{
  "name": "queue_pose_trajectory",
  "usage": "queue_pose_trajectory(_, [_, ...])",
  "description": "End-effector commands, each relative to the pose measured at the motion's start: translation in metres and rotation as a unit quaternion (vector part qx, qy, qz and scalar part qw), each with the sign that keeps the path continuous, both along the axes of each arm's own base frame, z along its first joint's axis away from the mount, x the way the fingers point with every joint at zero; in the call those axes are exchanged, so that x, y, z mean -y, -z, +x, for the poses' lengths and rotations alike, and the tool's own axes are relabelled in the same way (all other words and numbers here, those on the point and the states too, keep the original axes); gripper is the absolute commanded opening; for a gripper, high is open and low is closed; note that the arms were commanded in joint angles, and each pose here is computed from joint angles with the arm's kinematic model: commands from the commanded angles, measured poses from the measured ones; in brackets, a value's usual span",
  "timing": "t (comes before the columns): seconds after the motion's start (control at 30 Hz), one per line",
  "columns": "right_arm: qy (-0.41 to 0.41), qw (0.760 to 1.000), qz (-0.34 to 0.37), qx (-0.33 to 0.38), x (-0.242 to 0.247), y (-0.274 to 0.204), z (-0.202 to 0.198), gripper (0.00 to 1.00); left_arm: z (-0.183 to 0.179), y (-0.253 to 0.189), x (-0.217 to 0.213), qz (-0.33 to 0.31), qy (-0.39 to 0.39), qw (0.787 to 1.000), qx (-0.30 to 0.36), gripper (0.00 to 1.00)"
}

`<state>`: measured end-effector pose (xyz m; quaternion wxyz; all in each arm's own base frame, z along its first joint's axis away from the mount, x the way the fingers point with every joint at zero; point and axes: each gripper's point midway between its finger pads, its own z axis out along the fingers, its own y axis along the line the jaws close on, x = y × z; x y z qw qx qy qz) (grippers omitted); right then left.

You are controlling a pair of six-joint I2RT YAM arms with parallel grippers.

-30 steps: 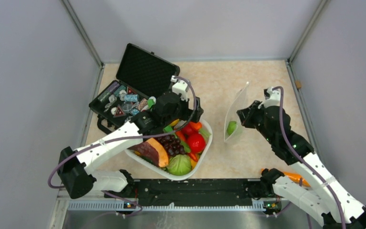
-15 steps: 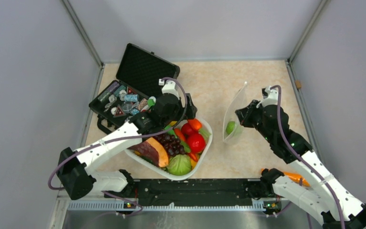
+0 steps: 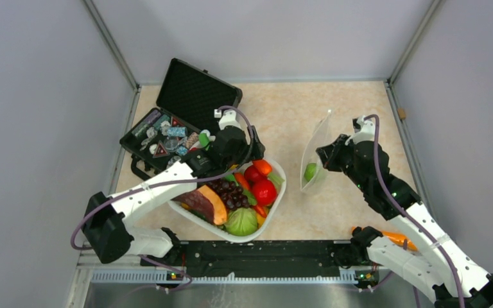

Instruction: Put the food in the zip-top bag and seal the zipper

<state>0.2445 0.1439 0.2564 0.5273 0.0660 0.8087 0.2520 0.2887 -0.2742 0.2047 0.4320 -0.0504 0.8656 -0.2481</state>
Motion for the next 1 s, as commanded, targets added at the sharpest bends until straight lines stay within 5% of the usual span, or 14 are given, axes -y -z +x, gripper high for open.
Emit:
queue_pose_trajectory(0.0, [0.005,1.000,0.017,0.023,0.000,-0.013,0.004,0.00,0.013,-0.003,0.003,-0.017,-0.021,1.000,0.002,0.82])
queue_pose_trajectory(0.2, [0.006,1.000,0.017,0.025,0.000,-0.013,0.004,0.00,0.017,0.006,0.001,-0.012,-0.030,0.999,-0.007,0.81])
queue_pose_trajectory(0.53, [0.006,1.000,0.016,0.026,0.001,-0.015,0.004,0.00,0.017,0.011,0.001,-0.008,-0.019,1.000,-0.008,0.53])
queue_pose_trajectory(0.63, [0.005,0.999,0.018,0.027,0.000,-0.015,0.005,0.00,0.016,0.014,-0.002,-0.003,-0.018,1.000,-0.007,0.38])
queue_pose_trajectory(0.97, [0.005,0.999,0.019,0.025,-0.001,-0.013,0.005,0.00,0.020,-0.011,0.003,-0.033,-0.006,0.999,0.039,0.22])
